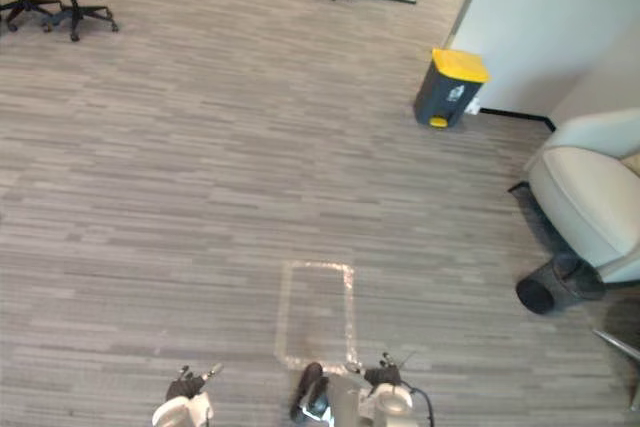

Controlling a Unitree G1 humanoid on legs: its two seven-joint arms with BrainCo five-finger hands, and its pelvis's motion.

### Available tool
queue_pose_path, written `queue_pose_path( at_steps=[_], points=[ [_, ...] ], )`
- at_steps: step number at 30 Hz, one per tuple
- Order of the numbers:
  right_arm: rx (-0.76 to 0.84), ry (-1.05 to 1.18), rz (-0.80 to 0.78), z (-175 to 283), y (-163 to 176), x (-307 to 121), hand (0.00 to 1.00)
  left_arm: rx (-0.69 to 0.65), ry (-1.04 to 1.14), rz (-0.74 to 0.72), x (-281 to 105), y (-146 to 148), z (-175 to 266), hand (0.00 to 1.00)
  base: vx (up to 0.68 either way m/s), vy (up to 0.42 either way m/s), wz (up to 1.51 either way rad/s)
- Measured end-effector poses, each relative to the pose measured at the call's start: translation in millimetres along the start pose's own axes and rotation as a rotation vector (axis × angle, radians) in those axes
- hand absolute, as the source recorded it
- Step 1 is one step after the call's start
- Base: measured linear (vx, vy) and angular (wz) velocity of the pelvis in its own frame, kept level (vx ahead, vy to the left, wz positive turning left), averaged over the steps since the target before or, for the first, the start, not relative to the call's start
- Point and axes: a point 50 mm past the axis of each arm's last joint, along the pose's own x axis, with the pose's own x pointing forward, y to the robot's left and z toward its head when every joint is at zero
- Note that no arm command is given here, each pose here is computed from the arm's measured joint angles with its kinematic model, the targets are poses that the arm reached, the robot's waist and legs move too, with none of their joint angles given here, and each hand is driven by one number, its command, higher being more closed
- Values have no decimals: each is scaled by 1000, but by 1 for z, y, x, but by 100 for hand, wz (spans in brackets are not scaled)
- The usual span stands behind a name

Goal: Organize the slippers on the shoe rack

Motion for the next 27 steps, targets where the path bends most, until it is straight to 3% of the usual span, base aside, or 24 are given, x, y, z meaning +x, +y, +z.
queue_pose_path(
  at_steps=[3, 8, 15, 18, 23, 27],
  points=[
    [-71, 28, 72, -4, 20, -2, 0, -8, 1, 21, -1, 8, -2, 0, 671, 55, -90],
    [-73, 5, 73, 6, 23, 0, 0, 11, -51, -4, -1, 3, 9, 0, 494, 151, -129],
    [-97, 23, 81, -3, 23, -2, 0, -5, -70, -16, -1, 2, 11, 0, 426, 358, -122],
    [-139, 3, 90, 1, 25, -2, 0, 11, -49, -17, -1, 3, 6, 0, 570, 741, -322],
    [-120, 34, 68, -9, 17, -3, 0, 10, -25, -16, 2, 2, 4, 0, 62, 114, -85],
    [-165, 43, 72, -11, 16, -2, 0, 110, -13, -30, 4, 11, 2, 0, 1, -34, -51]
  ],
)
